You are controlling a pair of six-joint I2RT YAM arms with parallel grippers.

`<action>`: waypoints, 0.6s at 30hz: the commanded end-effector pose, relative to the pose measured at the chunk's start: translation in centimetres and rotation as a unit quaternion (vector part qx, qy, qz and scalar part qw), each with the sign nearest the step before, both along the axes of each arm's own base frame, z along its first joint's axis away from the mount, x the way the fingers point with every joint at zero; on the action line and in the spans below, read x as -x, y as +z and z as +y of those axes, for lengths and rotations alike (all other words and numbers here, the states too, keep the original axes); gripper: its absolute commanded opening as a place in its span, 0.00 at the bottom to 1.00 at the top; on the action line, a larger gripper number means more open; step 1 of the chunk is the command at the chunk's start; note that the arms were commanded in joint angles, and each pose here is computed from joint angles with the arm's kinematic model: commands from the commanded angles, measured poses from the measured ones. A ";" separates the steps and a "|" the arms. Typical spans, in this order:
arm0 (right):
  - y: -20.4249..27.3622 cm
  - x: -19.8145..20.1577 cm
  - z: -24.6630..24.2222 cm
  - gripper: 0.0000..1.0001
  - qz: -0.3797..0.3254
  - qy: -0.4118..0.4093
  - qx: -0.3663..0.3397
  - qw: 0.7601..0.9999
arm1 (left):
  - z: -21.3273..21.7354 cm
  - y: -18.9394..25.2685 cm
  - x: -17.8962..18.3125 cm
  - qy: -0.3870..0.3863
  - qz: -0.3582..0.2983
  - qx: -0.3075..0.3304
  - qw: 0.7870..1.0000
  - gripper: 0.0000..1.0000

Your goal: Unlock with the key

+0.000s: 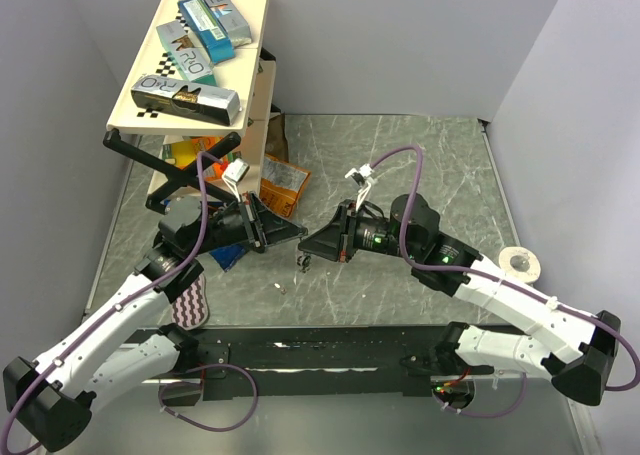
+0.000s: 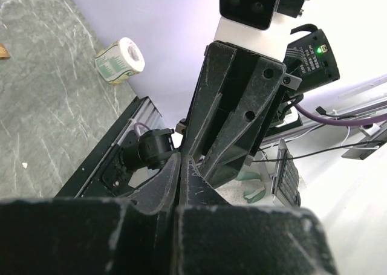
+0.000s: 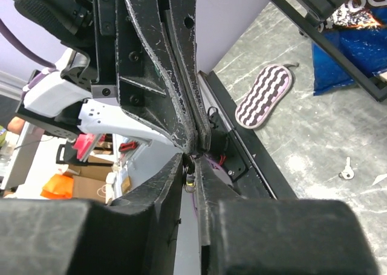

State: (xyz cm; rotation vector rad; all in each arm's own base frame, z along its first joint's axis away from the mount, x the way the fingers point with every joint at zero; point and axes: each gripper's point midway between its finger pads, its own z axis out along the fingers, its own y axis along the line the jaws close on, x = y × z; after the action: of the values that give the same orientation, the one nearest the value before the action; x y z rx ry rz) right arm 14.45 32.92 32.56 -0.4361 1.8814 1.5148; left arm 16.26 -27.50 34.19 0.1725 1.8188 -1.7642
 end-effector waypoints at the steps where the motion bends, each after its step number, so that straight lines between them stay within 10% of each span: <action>1: 2.6 0.3 -0.1 0.18 -0.017 0.008 -0.038 0.999 | 0.2 2.6 0.7 -0.012 -0.039 0.028 0.999 0.01; 5: 2.2 0.1 -0.4 0.00 -0.014 -0.001 -0.042 0.999 | 0.1 2.5 0.7 -0.013 -0.039 0.028 0.999 0.01; 10: 1.5 -0.6 -0.9 0.00 -0.001 -0.024 -0.038 0.999 | -0.2 2.2 0.2 -0.014 -0.037 0.013 0.999 0.02; 13: -0.7 -1.9 -2.0 0.00 0.038 -0.057 0.004 0.998 | -0.5 1.2 -0.8 -0.004 -0.029 -0.020 0.999 0.59; 18: -3.1 -5.2 -5.8 0.00 0.068 -0.124 0.028 0.990 | -1.1 -1.2 -2.8 0.020 -0.002 -0.100 0.995 0.83</action>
State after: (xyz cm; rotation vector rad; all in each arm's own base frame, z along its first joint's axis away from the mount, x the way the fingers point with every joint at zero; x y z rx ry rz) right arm 17.82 30.23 30.38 -0.2471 1.9734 1.4275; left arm 17.98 -28.47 33.34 0.1962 1.9133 -1.6829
